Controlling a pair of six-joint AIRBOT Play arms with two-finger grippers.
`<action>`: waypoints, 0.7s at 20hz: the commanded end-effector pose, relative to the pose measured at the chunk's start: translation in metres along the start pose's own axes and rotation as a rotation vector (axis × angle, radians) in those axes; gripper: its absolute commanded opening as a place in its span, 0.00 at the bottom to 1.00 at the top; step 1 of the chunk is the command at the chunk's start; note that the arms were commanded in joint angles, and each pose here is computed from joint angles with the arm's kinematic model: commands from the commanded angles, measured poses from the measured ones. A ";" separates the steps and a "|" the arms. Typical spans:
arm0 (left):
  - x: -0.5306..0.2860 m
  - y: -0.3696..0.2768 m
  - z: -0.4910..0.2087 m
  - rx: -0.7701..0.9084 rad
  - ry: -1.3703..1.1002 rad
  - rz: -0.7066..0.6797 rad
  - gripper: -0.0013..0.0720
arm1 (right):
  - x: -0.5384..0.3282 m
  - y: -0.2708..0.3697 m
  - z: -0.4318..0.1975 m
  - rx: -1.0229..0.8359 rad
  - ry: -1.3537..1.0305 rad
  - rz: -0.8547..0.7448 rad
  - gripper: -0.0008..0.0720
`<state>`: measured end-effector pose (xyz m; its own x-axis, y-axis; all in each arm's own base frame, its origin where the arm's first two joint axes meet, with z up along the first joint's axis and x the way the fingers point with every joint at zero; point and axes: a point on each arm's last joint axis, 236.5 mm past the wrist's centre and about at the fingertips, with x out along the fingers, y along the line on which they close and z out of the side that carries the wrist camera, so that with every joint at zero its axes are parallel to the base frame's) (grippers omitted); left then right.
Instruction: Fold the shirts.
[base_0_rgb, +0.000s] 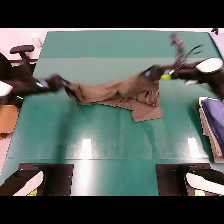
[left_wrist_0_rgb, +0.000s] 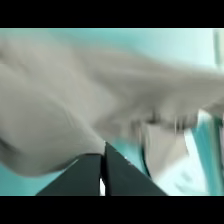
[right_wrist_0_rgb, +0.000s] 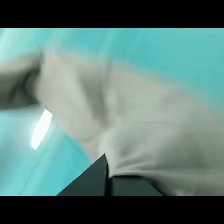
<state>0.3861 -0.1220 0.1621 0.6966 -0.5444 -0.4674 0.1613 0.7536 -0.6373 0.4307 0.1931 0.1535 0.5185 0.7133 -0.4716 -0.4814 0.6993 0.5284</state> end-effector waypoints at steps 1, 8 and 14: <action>-0.117 -0.030 0.091 0.281 -0.225 0.159 0.05 | -0.105 0.042 0.072 -0.119 -0.211 -0.033 0.04; -0.321 -0.147 0.120 0.701 -0.634 0.426 0.05 | -0.309 0.196 0.085 -0.428 -0.606 -0.219 0.04; -0.412 -0.228 0.149 0.933 -0.989 0.477 0.05 | -0.389 0.228 0.126 -0.461 -0.870 -0.452 0.04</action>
<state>0.1890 -0.0203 0.5528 0.9779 -0.0340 0.2064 -0.0086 0.9794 0.2020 0.2126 0.0786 0.5271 0.9337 0.3116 0.1763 -0.3205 0.9469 0.0238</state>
